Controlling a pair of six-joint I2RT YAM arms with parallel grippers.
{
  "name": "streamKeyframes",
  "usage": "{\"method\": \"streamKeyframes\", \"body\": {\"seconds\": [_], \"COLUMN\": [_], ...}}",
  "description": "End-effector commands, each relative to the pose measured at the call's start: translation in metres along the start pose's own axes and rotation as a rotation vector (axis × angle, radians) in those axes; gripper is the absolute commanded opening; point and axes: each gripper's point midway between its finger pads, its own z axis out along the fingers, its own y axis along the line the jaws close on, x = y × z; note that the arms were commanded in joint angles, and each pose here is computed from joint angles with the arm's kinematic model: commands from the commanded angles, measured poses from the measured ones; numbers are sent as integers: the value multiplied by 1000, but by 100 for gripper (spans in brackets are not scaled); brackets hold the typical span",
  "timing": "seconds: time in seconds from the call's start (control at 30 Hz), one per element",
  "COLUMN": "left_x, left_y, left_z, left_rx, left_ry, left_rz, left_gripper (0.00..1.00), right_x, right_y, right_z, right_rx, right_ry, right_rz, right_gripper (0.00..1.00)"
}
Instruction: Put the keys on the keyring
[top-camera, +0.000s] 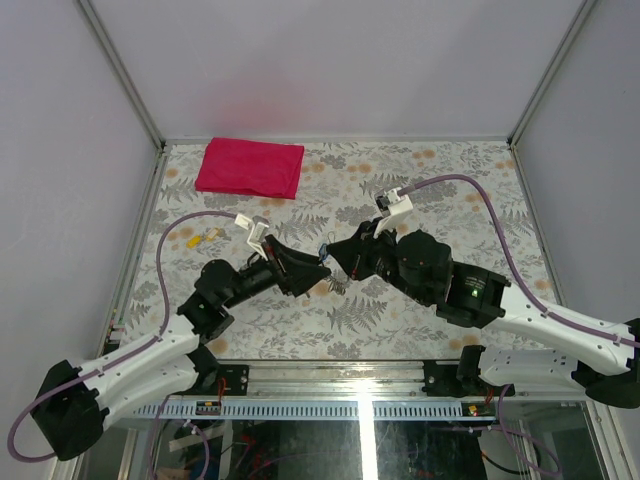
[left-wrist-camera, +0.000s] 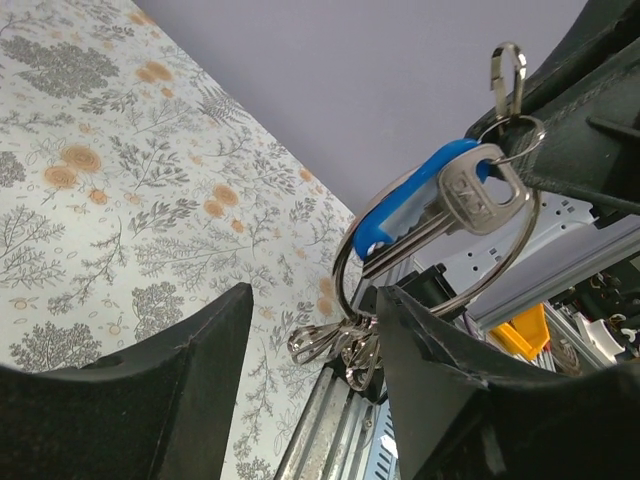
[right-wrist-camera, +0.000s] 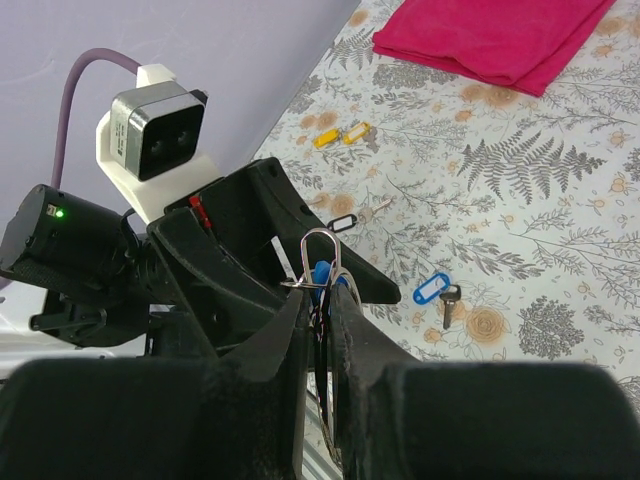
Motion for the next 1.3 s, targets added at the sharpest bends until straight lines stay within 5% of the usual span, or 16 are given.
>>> {"method": "streamKeyframes", "body": {"seconds": [0.0, 0.8, 1.27], "left_x": [-26, -5, 1], "left_y": [-22, -20, 10], "left_z": [4, 3, -17], "left_rx": [82, 85, -182], "left_ry": [-103, -25, 134], "left_rz": [22, -13, 76], "left_gripper": [52, 0, 0], "right_x": [-24, -22, -28], "right_y": [15, -9, -61], "right_z": [-5, -11, -37], "right_rx": [-61, 12, 218], "right_ry": [-84, -136, -182], "right_rz": [74, 87, -29], "right_gripper": [0, 5, 48]}}
